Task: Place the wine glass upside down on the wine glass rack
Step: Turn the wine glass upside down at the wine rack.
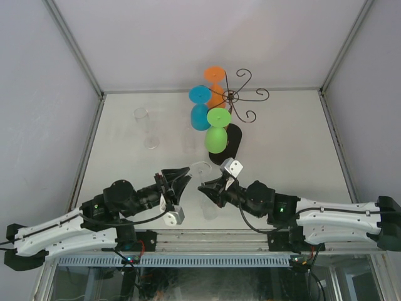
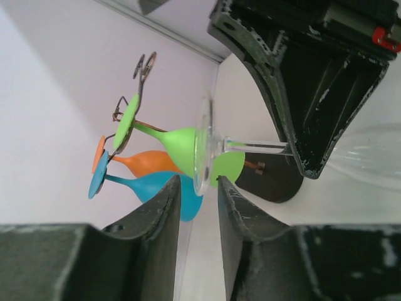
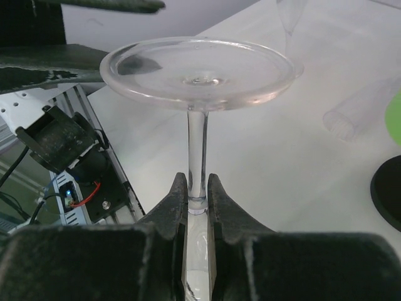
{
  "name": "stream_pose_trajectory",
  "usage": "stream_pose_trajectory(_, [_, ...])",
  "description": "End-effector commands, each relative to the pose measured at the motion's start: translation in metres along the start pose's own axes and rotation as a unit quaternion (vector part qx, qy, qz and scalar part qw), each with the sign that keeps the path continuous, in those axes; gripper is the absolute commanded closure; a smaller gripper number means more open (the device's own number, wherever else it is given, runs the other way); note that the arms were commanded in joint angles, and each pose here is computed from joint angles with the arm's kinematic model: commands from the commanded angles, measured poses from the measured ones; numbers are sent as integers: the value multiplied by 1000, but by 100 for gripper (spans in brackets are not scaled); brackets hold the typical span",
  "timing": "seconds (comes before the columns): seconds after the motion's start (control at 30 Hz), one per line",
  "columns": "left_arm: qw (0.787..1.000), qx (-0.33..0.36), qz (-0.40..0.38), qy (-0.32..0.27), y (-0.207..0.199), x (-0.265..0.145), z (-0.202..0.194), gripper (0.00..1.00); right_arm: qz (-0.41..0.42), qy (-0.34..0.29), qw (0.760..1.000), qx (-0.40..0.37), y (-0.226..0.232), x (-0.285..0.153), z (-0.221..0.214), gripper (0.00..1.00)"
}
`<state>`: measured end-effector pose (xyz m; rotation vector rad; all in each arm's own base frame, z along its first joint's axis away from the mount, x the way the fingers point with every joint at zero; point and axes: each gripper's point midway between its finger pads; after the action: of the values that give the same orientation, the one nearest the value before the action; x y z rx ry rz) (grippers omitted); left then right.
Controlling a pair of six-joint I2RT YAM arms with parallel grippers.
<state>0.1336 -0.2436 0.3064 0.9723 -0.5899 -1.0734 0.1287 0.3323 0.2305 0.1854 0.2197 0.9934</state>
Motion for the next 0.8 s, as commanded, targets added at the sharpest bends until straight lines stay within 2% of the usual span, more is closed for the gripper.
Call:
stream_pose_trajectory(0.0, [998,-24,49,-18,16,-3,5,61,-8,-36,999,2,-6,-6,23,100])
stream_pose_trajectory(0.33, [991,-97,91,1,29,-13,-1,33,-47,-18,998,-26,-29,-16,18,100])
stream_pose_trajectory(0.6, [972,-176,154,32,43,-29,-16,25,-97,5,994,-43,-52,-29,9,100])
stream_pose_trajectory(0.77, [946,-245,205,58,50,-44,-33,19,-116,13,992,-47,-62,-37,7,100])
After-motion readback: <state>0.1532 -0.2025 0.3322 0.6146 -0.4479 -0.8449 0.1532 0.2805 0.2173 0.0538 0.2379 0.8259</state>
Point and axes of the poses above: each gripper's point midway between its finger pads, its own x axis out along the fingers, its own y axis along the line the jaws close on, z = x × y, and after that the axes turned 3 degrees about x, right-handed
